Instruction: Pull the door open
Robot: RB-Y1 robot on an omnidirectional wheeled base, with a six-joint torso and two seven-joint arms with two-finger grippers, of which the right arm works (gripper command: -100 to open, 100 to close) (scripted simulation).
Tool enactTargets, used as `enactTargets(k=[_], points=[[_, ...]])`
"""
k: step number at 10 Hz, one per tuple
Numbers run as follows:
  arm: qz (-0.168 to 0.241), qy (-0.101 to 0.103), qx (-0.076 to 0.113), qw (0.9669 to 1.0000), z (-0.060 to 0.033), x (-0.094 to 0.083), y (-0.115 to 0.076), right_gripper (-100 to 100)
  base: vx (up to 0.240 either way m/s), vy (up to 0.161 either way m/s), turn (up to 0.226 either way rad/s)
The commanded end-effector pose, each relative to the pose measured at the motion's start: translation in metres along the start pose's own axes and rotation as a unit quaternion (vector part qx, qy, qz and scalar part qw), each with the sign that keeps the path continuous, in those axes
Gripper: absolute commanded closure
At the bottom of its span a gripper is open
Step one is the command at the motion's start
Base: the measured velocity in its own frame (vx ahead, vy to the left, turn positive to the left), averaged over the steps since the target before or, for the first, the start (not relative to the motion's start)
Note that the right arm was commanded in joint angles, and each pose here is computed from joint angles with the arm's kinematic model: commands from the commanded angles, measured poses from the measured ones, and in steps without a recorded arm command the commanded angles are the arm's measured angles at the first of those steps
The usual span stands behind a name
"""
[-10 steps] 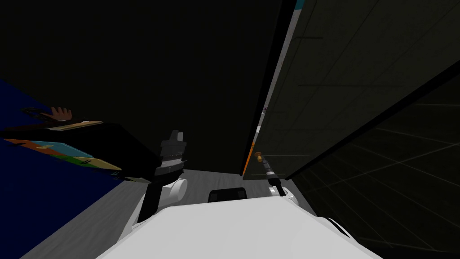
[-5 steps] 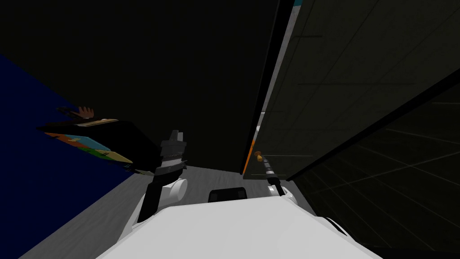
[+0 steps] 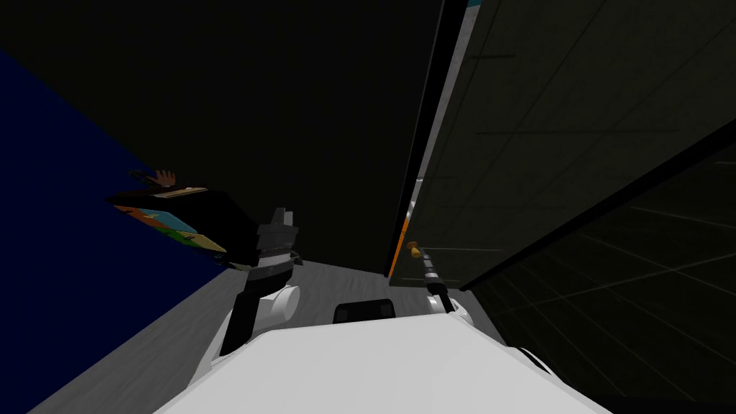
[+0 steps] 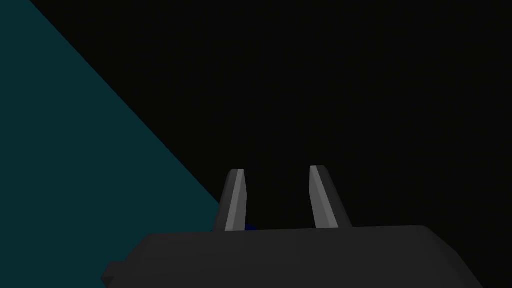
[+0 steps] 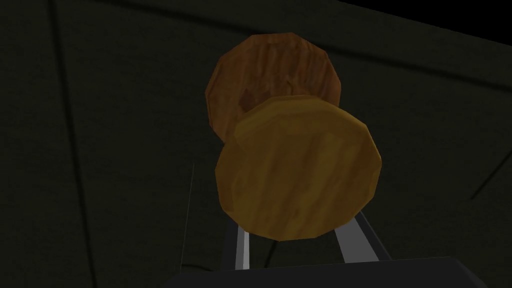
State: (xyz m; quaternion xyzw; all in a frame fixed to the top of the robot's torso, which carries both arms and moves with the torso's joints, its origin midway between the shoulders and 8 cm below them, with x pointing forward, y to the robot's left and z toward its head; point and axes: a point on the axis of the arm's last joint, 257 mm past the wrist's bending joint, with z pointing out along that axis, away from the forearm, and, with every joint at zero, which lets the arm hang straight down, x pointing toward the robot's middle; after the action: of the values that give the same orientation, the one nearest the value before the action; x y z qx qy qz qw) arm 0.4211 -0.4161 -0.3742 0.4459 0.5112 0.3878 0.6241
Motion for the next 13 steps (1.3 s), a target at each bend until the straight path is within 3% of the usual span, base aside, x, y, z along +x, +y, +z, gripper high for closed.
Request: enactTargets(k=[1, 4, 6, 9, 10, 11, 12, 13], points=[[0.025, 0.007, -0.004, 0.9997, 0.0016, 0.0135, 0.0026, 100, -0.051, -0.026, 0.061], [0.081, -0.006, -0.002, 0.9967, 0.0043, 0.0123, 0.0024, 100, -0.062, -0.030, 0.082], [0.081, -0.006, -0.002, 0.9967, 0.0043, 0.0123, 0.0024, 100, -0.032, -0.022, 0.036], [0.137, -0.018, 0.000, 0.9904, 0.0068, 0.0113, 0.0020, 100, -0.077, -0.033, 0.111], [0.160, -0.024, 0.000, 0.9868, 0.0079, 0.0108, 0.0017, 100, -0.067, -0.036, 0.110], [0.165, -0.024, 0.000, 0.9860, 0.0079, 0.0108, 0.0017, 100, -0.058, -0.019, 0.047], [0.189, -0.029, 0.001, 0.9815, 0.0091, 0.0104, 0.0014, 100, -0.066, -0.022, 0.073], [0.193, -0.029, 0.001, 0.9808, 0.0091, 0.0104, 0.0014, 100, -0.049, -0.022, 0.043]])
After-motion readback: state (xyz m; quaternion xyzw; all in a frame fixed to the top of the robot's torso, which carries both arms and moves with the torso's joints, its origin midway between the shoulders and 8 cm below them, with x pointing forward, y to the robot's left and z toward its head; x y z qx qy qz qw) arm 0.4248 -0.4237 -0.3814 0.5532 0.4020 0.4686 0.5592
